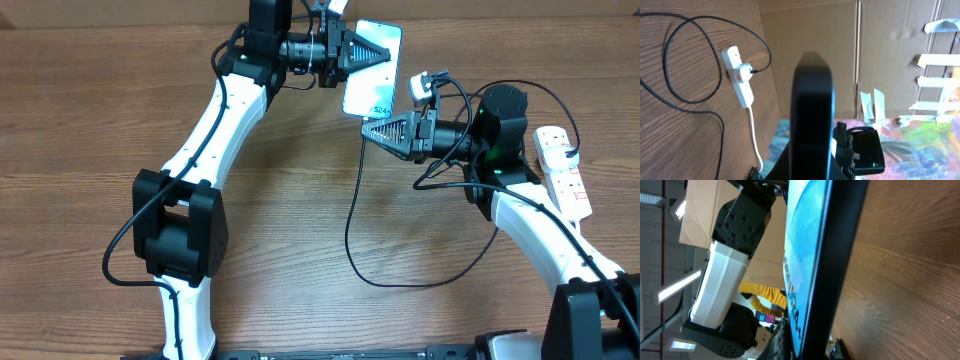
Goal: Plug charger to phone and switch on socket
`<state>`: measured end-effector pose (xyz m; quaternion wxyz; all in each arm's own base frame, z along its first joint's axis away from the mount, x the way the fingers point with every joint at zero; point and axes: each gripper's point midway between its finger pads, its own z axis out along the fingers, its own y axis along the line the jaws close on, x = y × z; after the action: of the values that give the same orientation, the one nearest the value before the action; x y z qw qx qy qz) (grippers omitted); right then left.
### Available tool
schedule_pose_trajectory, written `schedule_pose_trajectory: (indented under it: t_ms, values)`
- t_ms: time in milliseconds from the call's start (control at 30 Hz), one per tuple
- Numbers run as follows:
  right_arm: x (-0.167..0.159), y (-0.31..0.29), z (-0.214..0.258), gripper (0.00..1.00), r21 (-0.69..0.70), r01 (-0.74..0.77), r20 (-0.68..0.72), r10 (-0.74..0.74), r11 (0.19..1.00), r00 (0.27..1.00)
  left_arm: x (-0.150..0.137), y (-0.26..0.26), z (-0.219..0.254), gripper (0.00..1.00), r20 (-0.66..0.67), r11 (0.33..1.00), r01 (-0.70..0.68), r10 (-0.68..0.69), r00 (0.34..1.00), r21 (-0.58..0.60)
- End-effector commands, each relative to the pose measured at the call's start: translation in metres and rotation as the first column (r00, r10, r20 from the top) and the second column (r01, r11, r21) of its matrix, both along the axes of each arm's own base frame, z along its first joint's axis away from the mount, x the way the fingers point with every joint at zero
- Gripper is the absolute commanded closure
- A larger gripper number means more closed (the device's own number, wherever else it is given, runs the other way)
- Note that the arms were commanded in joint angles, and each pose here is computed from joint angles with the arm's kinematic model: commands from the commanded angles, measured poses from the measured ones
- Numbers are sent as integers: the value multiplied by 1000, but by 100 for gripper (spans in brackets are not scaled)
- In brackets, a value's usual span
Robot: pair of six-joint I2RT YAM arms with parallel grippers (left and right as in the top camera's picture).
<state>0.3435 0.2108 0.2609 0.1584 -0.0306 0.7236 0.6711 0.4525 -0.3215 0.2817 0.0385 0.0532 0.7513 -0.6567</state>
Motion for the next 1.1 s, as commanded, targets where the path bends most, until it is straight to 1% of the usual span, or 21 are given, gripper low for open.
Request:
schedule_pose_trajectory:
  t_ms: [0,267,433,667,900,933,967,1000,1033,1067]
  values:
    - [31,-13,7,96,-12,187,31,-186,982,982,-55,-16,26,96,36,967,243,-241,970,-81]
    - [36,-15,11,96,-6,212,60,-211,977,976,-69,-21,12,96,-42,963,263,-265,963,-61]
    - [38,-16,11,96,-7,227,59,-226,974,972,-73,-22,14,96,-43,957,282,-285,958,-72]
    - [41,-17,10,96,-9,244,54,-243,970,968,-83,-26,16,96,31,941,326,-324,945,-87]
    - [41,-17,10,96,-9,247,54,-247,969,968,-87,-29,17,96,30,936,339,-338,941,-91]
    - [41,-17,10,89,-9,247,55,-246,969,968,-87,-29,17,96,30,936,340,-338,941,-91]
    - [41,-17,10,65,-9,247,55,-246,969,968,-87,-29,17,96,30,936,339,-338,941,-91]
    - [41,-17,10,43,-9,247,56,-246,969,968,-87,-29,17,96,30,936,339,-338,941,-91]
    - [41,-17,10,32,-10,244,58,-243,970,968,-86,-29,17,96,30,936,339,-338,941,-91]
    - [40,-17,10,26,-9,239,59,-238,971,970,-86,-29,17,96,30,936,339,-338,941,-91]
